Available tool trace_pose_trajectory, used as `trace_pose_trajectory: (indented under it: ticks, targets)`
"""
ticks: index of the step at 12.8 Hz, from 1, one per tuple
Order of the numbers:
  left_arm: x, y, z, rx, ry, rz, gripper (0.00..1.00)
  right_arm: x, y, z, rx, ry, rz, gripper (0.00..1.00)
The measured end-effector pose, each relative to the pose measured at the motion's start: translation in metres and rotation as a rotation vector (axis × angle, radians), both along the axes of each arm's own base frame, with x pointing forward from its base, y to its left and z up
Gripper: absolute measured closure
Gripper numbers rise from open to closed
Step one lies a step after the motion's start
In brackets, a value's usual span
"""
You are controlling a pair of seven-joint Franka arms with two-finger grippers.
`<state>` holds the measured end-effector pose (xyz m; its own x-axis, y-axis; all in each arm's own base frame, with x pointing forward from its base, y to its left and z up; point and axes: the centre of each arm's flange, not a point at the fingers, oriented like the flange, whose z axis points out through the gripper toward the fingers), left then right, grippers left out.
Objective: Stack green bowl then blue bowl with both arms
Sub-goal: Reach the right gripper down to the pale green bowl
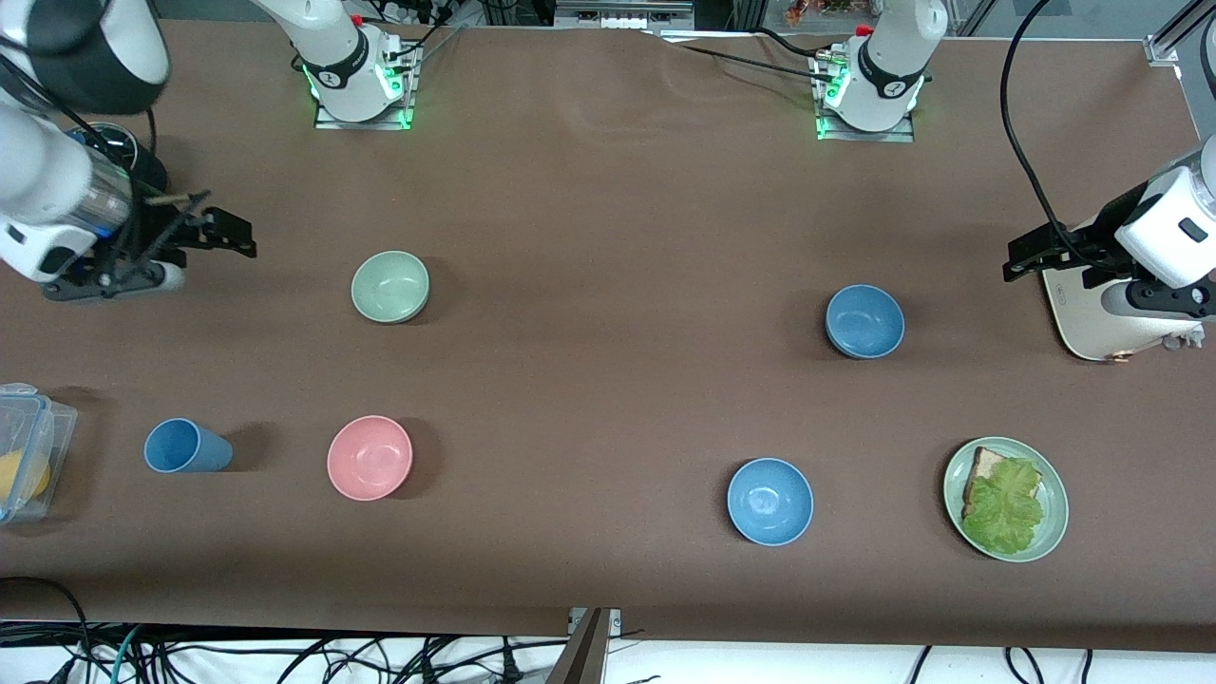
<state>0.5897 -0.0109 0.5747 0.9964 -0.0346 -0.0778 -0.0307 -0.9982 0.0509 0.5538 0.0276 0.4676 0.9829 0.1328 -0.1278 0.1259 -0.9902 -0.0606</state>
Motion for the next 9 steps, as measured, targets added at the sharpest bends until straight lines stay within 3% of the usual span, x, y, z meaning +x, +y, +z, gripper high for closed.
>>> trace_pose_trajectory:
  ticks: [4, 9]
  targets:
    - [0.000, 0.000, 0.000, 0.000, 0.000, 0.000, 0.00, -0.035, -0.004, -0.106, -0.005, -0.057, -0.019, 0.00]
    - [0.000, 0.000, 0.000, 0.000, 0.000, -0.001, 0.00, -0.084, 0.022, -0.183, -0.010, -0.151, 0.002, 0.00]
